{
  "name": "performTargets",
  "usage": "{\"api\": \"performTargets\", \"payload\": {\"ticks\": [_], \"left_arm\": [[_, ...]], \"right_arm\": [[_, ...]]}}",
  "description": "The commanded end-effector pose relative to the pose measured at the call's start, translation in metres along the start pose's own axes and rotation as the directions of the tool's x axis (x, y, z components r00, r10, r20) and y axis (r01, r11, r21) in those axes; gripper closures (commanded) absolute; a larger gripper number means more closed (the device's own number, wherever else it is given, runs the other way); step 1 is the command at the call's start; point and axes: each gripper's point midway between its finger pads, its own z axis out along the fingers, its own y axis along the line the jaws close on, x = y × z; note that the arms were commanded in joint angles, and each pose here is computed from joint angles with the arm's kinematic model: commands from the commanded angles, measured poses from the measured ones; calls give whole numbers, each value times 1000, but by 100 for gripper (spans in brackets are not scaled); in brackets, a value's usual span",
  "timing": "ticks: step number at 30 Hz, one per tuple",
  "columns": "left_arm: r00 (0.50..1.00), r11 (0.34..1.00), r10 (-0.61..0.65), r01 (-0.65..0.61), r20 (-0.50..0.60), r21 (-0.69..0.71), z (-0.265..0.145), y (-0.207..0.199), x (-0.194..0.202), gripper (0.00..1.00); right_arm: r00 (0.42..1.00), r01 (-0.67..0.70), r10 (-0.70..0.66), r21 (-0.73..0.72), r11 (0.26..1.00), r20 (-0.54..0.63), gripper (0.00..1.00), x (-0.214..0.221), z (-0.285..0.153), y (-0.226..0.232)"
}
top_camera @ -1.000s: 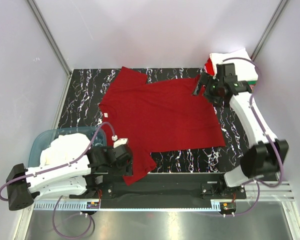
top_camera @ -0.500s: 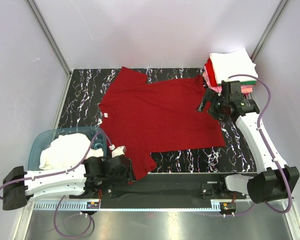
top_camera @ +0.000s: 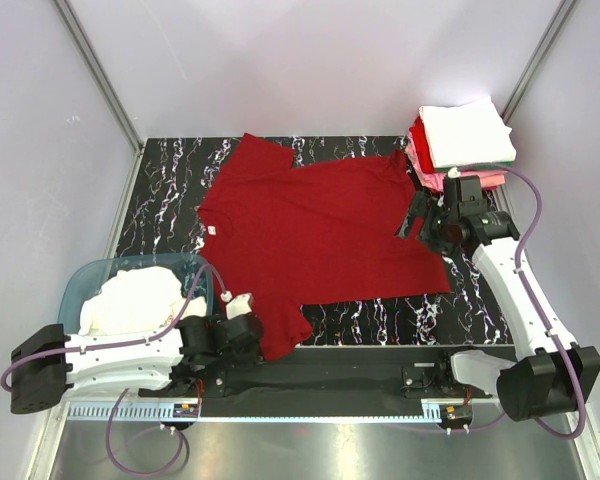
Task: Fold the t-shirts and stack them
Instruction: Fold the tshirt
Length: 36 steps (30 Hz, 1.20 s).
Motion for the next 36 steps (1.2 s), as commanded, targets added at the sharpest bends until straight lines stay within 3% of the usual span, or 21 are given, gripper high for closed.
{"api": "performTargets", "payload": {"ticks": [1,6,12,20,28,36], "left_arm": [[1000,1000,16,-16,-1,3,0,0,2,100],[994,998,65,-65,87,2,-26,-16,-23,100],[962,988,153,-144,225,-57,-78,-32,-72,100],[949,991,134,-129,285,-37,-95,-31,-112,100],[948,993,112,-118,298,3,-97,-28,-121,100],[957,991,94,-118,274,70,-83,-36,-118,100]], "right_arm": [[1000,0,0,-10,1000,21,0,3,-2,-2],[990,-101,91,92,991,107,0,5,-13,-26],[902,-365,318,122,923,292,0,20,-29,-61],[811,-573,515,194,796,280,2,79,14,-101],[728,-685,615,267,678,305,9,80,44,-151],[732,-679,655,292,674,188,25,75,73,-165]]}}
